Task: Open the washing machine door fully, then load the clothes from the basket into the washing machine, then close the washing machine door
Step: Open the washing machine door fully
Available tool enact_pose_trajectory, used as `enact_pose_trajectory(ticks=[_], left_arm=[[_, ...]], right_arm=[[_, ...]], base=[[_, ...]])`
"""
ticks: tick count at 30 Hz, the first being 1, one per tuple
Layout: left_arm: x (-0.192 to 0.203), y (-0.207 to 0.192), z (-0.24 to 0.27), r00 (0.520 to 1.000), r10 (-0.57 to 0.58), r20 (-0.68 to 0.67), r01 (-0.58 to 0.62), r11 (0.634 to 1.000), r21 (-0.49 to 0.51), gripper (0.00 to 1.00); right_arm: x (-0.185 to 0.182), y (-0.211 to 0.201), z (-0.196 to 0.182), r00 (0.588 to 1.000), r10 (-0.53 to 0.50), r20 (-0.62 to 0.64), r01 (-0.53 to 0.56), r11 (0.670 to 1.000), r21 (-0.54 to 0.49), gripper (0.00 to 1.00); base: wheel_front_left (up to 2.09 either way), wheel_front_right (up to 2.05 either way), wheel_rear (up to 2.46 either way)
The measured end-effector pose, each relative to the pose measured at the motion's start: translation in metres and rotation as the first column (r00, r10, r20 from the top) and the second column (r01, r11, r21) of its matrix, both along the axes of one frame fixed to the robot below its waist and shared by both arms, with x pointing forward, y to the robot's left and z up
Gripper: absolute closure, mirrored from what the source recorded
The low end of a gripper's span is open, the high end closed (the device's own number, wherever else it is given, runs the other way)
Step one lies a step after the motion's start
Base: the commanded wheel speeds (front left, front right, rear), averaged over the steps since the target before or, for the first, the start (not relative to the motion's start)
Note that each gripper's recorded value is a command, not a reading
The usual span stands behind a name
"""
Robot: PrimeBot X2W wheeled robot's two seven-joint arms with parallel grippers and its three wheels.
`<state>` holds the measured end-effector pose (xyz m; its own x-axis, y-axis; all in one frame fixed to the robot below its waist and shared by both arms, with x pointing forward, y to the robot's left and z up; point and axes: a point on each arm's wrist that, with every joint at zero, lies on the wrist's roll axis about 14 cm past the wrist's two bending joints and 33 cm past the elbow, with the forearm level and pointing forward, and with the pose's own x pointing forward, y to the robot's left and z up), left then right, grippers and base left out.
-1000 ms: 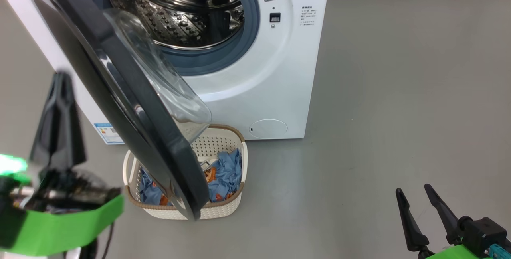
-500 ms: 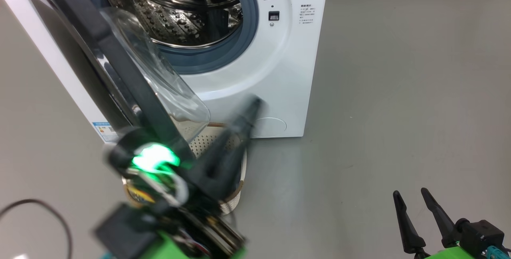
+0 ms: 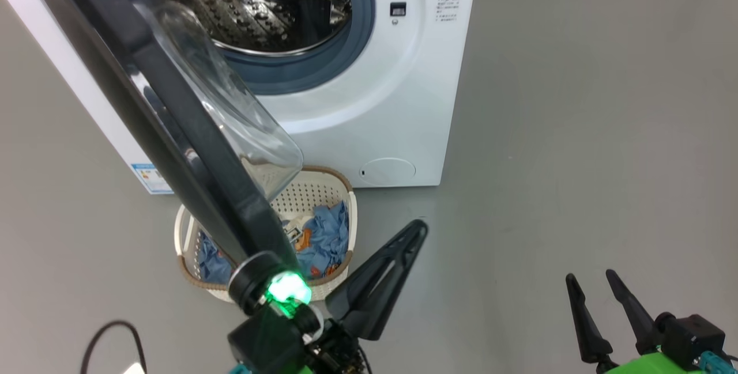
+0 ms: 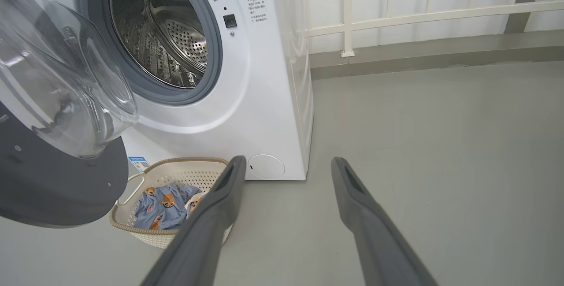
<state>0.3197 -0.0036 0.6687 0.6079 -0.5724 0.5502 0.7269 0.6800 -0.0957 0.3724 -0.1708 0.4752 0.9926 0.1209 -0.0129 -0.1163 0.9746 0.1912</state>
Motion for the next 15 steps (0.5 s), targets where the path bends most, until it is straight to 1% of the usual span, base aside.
enact_pose_trajectory(ticks=[2, 7, 15], left_arm=[[0.006, 0.002, -0.011, 0.999, 0.012, -0.046, -0.012, 1.000, -0.003, 1.00], [0.023, 0.019, -0.035, 0.988, 0.087, -0.127, -0.087, 0.996, 0.009, 1.00], [0.031, 0.023, -0.077, 0.964, 0.129, -0.233, -0.111, 0.990, 0.088, 1.00]], right_arm=[[0.004, 0.001, 0.000, 1.000, 0.001, 0.001, -0.001, 1.000, 0.000, 0.00], [0.007, 0.002, -0.005, 1.000, 0.009, -0.013, -0.009, 1.000, -0.003, 0.00], [0.013, 0.007, -0.005, 1.000, 0.022, -0.012, -0.022, 1.000, -0.002, 0.00]], base=[[0.00, 0.00, 0.00], [0.00, 0.00, 0.00], [0.00, 0.00, 0.00]])
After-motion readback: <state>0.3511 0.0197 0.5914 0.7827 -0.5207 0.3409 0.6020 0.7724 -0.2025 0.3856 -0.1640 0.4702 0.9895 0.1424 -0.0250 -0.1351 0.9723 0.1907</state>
